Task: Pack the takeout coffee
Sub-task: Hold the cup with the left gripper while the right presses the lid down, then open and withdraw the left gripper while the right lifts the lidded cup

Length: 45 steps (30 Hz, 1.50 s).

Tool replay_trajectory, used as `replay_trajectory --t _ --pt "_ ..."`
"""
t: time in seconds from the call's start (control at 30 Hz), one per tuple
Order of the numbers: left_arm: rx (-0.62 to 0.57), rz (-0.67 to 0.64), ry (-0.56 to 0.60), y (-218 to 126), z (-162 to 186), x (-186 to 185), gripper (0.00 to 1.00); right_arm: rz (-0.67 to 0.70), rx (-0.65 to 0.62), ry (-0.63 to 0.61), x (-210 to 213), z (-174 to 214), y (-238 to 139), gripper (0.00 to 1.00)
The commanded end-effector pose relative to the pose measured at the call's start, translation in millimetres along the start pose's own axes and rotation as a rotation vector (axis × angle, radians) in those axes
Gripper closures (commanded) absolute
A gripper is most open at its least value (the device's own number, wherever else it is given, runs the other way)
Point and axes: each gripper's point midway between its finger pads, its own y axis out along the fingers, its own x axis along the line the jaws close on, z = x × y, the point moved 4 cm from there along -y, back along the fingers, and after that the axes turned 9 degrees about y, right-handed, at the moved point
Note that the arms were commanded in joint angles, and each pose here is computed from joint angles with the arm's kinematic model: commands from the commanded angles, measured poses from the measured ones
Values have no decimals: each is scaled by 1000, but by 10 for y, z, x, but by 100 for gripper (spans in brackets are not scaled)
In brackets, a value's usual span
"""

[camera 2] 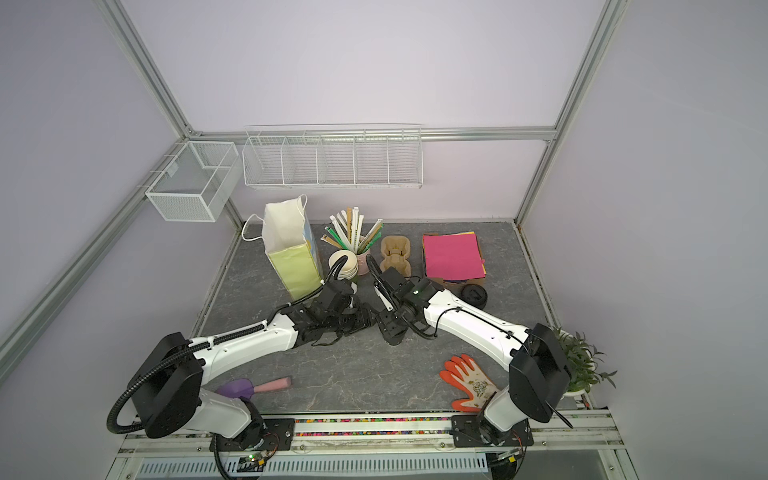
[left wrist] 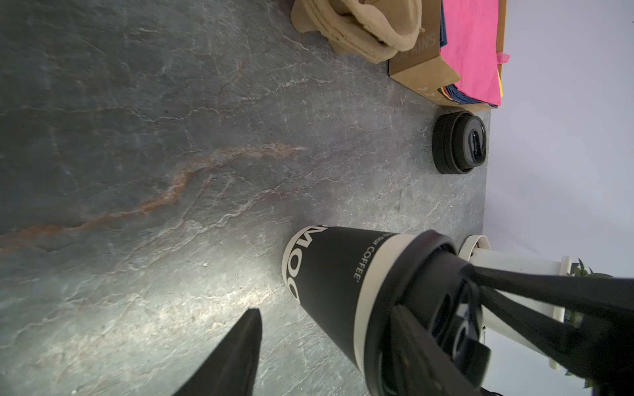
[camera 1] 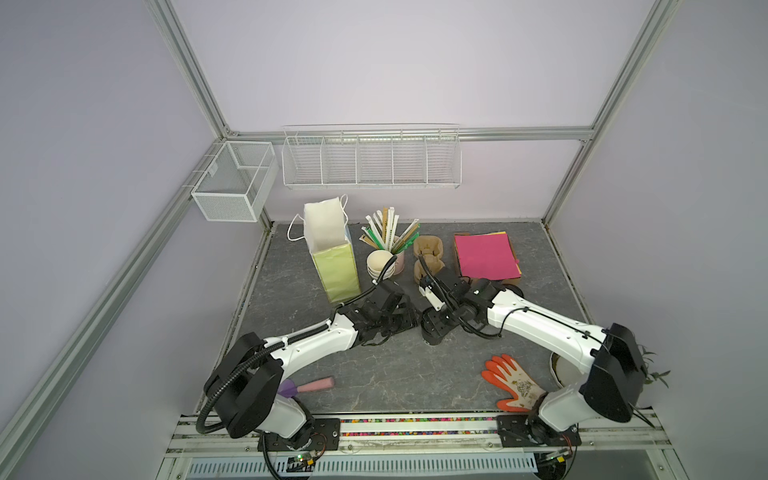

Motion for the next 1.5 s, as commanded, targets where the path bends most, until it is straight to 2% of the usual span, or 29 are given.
replay_trajectory --t 0.0,0.2,0.4,0.73,0.9,1.17,1.3,1.47 --pt "103 -199 -34 160 349 522 41 -33 399 14 5 808 354 26" --pt "141 -242 -27 170 480 671 42 -25 427 30 -24 888 393 27" --pt "145 -251 4 110 414 603 42 -32 407 36 -31 877 379 27" --pt "16 -300 85 -494 -102 222 35 -27 370 71 -71 954 467 27" --pt "-19 -266 87 -672 -169 126 33 21 374 79 -129 975 524 28" --pt "-27 -267 86 -779 24 315 33 142 383 88 -280 1033 566 29" --pt "-53 -295 100 -897 74 417 33 152 374 91 -290 1027 557 30" --pt "-147 -351 136 -1184 -66 479 31 127 319 93 -229 851 407 30"
